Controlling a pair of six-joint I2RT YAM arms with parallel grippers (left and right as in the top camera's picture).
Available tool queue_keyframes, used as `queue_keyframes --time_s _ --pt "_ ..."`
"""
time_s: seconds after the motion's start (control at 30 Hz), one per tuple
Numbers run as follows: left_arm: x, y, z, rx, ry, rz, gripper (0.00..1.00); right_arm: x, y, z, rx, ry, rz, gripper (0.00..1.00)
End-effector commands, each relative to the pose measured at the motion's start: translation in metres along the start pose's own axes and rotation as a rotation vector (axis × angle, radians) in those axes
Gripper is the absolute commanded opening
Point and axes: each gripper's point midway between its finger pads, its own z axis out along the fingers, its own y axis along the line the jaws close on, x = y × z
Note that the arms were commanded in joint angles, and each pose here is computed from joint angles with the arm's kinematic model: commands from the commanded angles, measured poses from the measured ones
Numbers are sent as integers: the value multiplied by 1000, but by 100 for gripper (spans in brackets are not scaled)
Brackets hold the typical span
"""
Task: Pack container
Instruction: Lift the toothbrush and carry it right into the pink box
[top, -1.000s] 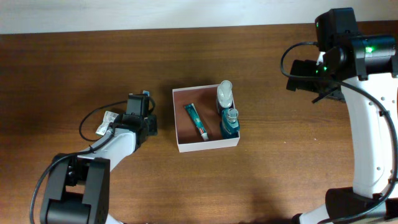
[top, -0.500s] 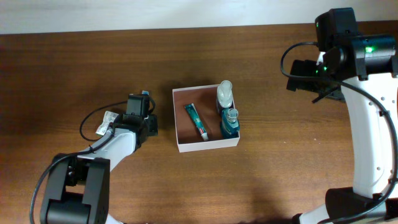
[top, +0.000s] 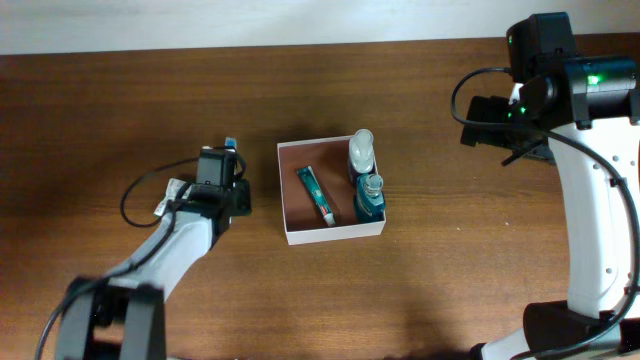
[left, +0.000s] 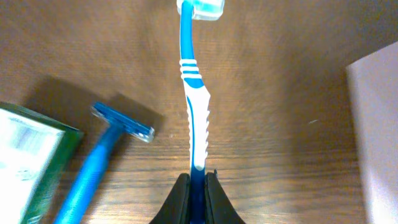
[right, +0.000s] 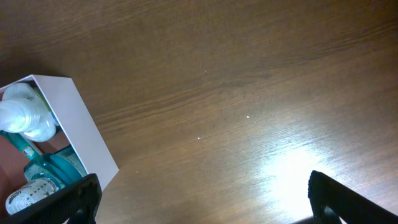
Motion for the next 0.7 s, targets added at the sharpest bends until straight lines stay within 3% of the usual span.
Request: queue_keyframes --time_s 0.0,0.2,0.67 --pt "-32 -3 -33 31 -105 -15 1 -3 -4 -2 13 -14 5 99" --pt "-38 -17 -70 91 -147 -76 0 -3 -4 -2 13 -14 5 99" --pt "-34 -102 -133 364 -196 -133 0 -3 -4 -2 13 -14 5 99"
